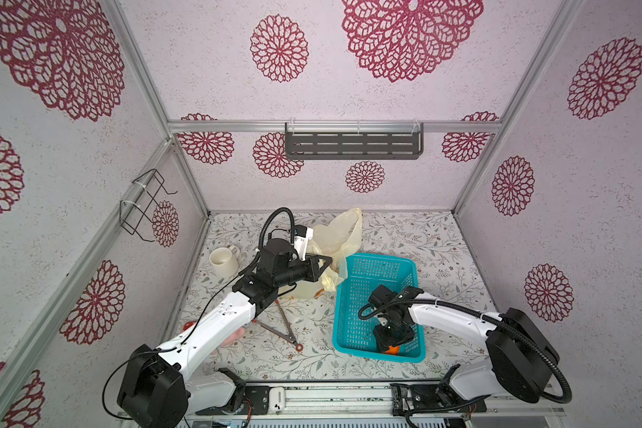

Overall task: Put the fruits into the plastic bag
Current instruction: 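Grasp the orange with the right gripper and lift it into the bag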

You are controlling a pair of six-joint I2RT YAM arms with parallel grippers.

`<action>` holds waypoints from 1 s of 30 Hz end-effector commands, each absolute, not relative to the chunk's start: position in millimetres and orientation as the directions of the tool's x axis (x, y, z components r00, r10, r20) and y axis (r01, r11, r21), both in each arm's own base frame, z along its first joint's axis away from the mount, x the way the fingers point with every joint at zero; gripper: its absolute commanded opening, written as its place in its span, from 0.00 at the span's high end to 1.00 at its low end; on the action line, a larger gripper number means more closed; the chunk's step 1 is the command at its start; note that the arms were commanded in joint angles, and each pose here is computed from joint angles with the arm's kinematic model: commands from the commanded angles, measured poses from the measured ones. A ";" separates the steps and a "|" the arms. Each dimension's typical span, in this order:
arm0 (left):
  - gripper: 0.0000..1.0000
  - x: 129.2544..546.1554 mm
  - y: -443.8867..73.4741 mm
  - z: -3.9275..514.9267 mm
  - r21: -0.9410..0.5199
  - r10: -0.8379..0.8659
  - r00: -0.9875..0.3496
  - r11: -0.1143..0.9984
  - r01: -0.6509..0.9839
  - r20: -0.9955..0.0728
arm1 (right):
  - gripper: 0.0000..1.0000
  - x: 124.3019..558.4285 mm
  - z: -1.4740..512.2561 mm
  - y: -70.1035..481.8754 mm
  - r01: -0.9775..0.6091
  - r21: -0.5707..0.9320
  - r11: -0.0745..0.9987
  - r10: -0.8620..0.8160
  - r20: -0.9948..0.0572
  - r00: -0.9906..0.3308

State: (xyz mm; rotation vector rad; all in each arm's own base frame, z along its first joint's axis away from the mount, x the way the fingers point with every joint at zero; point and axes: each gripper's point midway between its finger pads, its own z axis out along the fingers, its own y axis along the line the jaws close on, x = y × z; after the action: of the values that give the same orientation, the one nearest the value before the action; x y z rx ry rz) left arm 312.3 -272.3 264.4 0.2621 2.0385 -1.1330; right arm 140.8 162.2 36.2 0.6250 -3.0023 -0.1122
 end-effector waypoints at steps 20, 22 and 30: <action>1.00 310.3 -261.1 289.7 -0.652 -0.259 -0.647 0.579 0.491 -0.717 | 0.40 371.6 220.7 331.8 -0.481 0.279 0.831 -0.211 -0.642 -0.737; 1.00 310.8 -259.2 293.6 -0.656 -0.274 -0.642 0.579 0.484 -0.716 | 0.40 376.8 216.2 358.9 -0.511 0.346 0.787 -0.213 -0.625 -0.751; 1.00 312.9 -258.2 309.2 -0.647 -0.292 -0.613 0.574 0.502 -0.734 | 0.13 361.8 254.8 410.8 -0.611 0.573 0.547 -0.164 -0.642 -0.749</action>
State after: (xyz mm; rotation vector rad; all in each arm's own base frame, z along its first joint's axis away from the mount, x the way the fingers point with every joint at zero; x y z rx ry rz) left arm 309.9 -261.2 286.5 0.1735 1.9937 -1.1385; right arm 371.6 392.5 179.6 0.7923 -3.3136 -1.1739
